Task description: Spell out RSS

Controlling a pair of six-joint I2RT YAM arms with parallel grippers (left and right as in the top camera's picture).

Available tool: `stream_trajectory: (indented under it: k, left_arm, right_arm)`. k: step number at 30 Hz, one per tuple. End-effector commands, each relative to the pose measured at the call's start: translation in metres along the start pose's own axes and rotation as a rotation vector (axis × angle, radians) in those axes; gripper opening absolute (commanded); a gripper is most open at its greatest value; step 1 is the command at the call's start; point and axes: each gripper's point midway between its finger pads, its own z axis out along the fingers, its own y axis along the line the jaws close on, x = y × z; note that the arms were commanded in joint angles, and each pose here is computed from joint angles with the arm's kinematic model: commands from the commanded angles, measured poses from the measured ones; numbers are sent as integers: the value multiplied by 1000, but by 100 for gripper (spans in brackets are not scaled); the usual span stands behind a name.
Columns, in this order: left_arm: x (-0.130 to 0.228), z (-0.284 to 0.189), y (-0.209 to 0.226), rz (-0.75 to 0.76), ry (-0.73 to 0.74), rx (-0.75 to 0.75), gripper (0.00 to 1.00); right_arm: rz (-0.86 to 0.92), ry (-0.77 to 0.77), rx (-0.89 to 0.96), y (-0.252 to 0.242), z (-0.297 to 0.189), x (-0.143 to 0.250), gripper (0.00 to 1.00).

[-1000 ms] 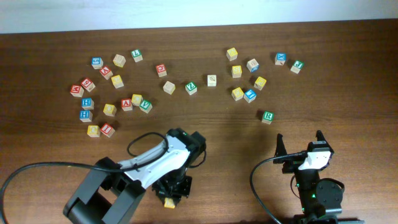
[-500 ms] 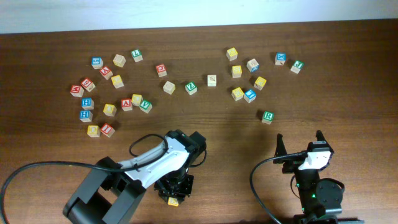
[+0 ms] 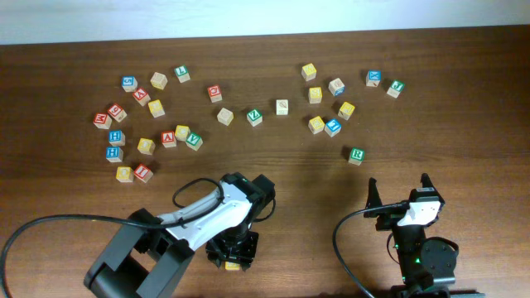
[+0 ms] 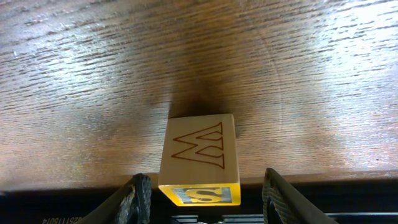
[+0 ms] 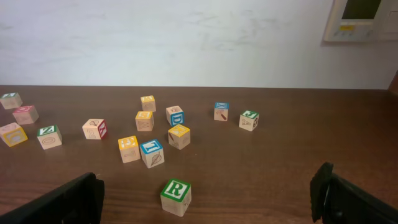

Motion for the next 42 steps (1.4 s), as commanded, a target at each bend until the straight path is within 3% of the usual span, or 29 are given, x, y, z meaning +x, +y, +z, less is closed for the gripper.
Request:
stream_trajectory:
  k: [1, 8, 12, 15, 22, 31, 38, 42]
  left_arm:
    - [-5, -1, -6, -33, -31, 28, 43]
    - [-15, -2, -11, -27, -71, 50, 24]
    - [-14, -2, -11, -28, -69, 50, 23]
    - [-12, -2, -13, -27, -58, 62, 32]
    - [-6, -2, -15, -29, -31, 76, 35]
    - [-9, -2, -16, -27, -42, 81, 17]
    - [-25, -20, -28, -12, -105, 116, 18]
    - [-53, -53, -44, 9, -228, 156, 21]
  right_arm:
    - [-3, 2, 15, -3, 0, 3, 98]
    - [-3, 2, 15, -3, 0, 3, 98]
    - [-3, 2, 15, -3, 0, 3, 98]
    - [-3, 2, 15, -3, 0, 3, 98]
    - [-3, 2, 15, -3, 0, 3, 98]
    - [-3, 2, 15, -3, 0, 3, 98]
    - [-3, 2, 15, -3, 0, 3, 98]
    - [-3, 2, 15, -3, 0, 3, 98]
